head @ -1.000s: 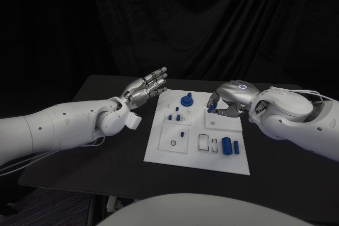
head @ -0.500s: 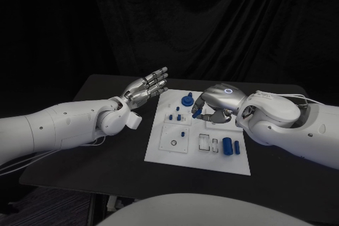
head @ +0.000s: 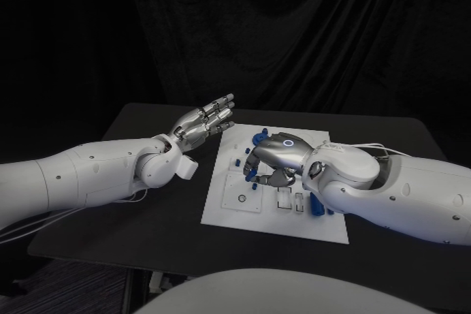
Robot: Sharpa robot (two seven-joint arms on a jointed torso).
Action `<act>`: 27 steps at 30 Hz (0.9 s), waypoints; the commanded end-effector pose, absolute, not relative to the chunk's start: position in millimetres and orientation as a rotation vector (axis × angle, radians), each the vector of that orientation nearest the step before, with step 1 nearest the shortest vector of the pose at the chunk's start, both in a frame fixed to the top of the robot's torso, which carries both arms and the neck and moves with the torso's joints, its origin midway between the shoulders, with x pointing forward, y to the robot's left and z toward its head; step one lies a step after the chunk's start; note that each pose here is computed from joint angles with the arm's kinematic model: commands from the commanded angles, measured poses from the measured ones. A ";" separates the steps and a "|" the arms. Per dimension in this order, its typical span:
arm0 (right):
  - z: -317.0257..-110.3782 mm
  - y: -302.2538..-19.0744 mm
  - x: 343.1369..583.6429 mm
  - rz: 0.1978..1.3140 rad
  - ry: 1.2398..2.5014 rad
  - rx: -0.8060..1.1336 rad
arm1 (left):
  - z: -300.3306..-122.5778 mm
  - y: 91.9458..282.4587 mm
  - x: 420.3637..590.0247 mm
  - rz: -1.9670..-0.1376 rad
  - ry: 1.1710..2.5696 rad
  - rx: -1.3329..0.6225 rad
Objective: Assemble the parts on the task board
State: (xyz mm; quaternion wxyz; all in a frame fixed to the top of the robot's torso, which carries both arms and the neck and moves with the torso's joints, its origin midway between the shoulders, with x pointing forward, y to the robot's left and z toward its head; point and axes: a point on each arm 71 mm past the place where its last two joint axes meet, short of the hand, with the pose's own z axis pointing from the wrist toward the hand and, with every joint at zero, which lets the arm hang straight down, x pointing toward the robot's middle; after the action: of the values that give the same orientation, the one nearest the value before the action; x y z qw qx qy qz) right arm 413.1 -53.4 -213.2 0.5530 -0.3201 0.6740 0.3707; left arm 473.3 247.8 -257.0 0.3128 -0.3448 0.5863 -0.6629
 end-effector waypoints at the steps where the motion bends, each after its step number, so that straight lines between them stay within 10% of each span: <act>1: -223.2 -50.9 411.0 0.854 1.620 -0.801 | -257.3 244.7 473.0 -1.772 1.547 -0.904; 27: -257.1 -33.0 405.3 0.809 1.655 -0.899 | -259.4 242.0 473.8 -1.775 1.550 -0.905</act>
State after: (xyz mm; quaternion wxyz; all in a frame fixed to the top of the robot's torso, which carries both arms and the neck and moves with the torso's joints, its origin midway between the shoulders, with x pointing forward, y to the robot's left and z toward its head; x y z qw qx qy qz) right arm 405.4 -33.5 -255.3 0.5157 -0.3620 0.6939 0.3485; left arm 474.7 243.4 -259.3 0.3094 -0.3442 0.5882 -0.6632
